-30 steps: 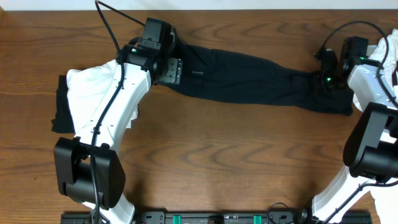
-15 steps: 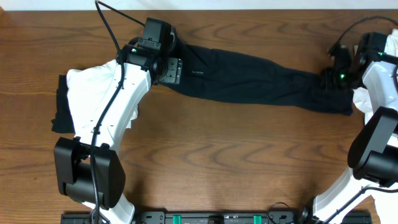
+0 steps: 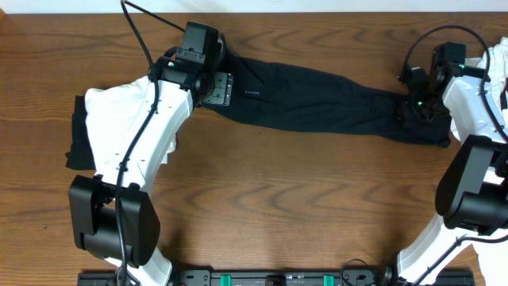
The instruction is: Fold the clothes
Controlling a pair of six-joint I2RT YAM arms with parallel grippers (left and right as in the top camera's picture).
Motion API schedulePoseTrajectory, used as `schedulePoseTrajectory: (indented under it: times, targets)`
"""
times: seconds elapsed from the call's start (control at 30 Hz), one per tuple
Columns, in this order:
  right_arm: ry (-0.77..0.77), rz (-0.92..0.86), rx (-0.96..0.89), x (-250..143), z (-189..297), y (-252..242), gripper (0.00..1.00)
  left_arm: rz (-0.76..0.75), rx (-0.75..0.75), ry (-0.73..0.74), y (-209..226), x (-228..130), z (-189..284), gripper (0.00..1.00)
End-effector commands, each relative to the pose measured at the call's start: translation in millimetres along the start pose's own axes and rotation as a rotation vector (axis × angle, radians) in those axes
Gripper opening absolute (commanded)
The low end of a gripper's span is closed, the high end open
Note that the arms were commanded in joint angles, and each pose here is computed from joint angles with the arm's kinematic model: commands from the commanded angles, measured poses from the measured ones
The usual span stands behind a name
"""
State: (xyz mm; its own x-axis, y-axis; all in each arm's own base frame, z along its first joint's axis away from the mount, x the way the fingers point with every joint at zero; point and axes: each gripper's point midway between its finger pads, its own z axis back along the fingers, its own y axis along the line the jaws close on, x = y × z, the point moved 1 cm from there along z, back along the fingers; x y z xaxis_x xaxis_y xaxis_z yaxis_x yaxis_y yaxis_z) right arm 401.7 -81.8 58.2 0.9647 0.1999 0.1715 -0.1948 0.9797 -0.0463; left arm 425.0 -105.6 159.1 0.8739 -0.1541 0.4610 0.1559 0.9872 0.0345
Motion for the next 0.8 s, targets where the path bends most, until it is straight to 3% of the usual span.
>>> schedulePoseTrajectory:
  times: [0.0,0.07,0.13,0.33,0.4,0.57,0.77]
  targets:
    - [0.044,0.001,-0.076,-6.8,-6.8,-3.7,0.37,-0.006,0.009,-0.02,4.2,5.6,6.3,0.79]
    - [0.065,-0.012,-0.133,-9.9,-6.1,-11.0,0.35,-0.006,0.009,-0.02,4.2,5.6,6.3,0.79]
    - [0.074,-0.012,-0.133,-12.6,-8.1,-9.6,0.43,-0.006,0.009,-0.02,4.2,5.6,6.3,0.79]
    - [0.082,-0.006,-0.121,-22.7,-26.0,0.6,0.46,-0.006,0.009,-0.02,4.2,5.7,6.3,0.79]
    - [0.078,0.0,-0.121,-22.7,-29.6,4.1,0.42,-0.006,0.009,-0.02,4.2,5.7,6.3,0.79]
    - [0.061,-0.076,-0.194,-17.4,-25.7,-5.8,0.18,-0.006,0.01,-0.02,4.3,5.6,6.3,0.79]
    - [0.006,-0.118,-0.141,-1.6,-1.0,-6.0,0.08,-0.006,0.01,-0.022,4.2,6.2,6.4,0.79]
